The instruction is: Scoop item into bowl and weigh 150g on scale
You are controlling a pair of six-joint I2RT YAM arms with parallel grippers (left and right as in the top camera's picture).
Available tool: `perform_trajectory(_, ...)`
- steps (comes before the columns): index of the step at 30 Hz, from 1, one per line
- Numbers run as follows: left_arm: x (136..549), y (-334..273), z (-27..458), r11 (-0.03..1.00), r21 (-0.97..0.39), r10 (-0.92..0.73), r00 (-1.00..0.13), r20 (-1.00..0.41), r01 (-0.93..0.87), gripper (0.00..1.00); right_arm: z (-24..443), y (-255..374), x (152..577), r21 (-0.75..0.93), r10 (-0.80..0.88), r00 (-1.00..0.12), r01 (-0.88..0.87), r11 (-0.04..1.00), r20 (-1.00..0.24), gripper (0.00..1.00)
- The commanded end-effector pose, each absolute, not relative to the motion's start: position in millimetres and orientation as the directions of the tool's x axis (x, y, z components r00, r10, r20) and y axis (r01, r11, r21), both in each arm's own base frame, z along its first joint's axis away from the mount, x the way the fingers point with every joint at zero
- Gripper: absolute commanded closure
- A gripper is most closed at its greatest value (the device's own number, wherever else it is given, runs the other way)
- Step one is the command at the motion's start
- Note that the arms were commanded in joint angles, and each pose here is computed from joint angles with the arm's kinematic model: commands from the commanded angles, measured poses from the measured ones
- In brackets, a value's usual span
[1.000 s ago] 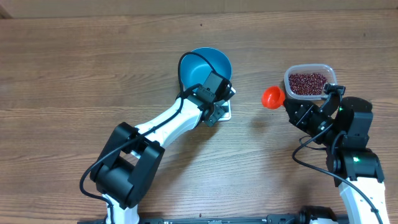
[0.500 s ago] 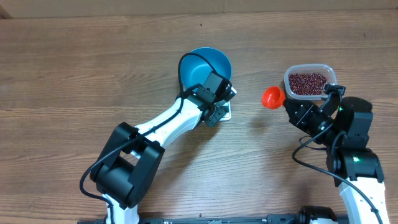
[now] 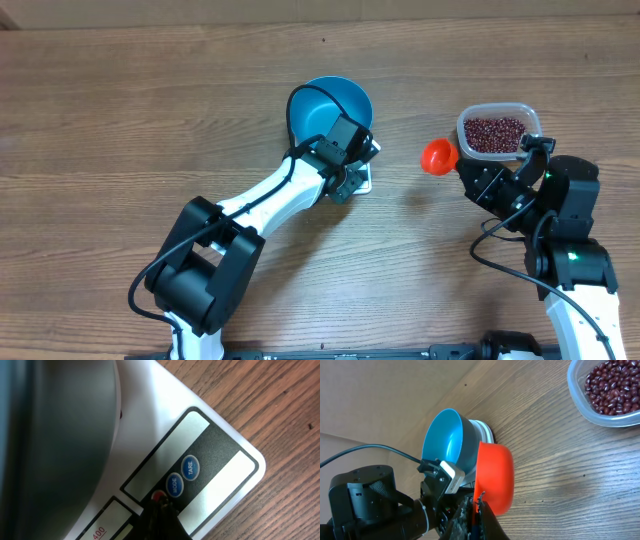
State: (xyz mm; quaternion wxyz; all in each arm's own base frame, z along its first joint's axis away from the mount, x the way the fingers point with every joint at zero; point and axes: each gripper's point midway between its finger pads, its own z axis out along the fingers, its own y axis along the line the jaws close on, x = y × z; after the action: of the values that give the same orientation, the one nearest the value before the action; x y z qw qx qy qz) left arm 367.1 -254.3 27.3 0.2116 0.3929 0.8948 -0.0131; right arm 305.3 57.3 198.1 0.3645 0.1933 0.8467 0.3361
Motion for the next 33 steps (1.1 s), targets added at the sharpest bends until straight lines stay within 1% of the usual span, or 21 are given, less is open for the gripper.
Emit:
perform_trajectory(1,363.6,-254.0,19.9,0.686,0.129,0.702,-0.606,-0.375,0.716,0.96,214.4,55.9,307.8,0.706,0.567,-0.636,0.048,0.707,-0.524,0.96)
perform_trajectory(33,361.9,-252.1,9.0,0.693,0.121,0.699,-0.622,-0.353,0.711,0.96,213.8,56.0,307.4,0.706,0.567,-0.637,0.05,0.706,-0.522,0.96)
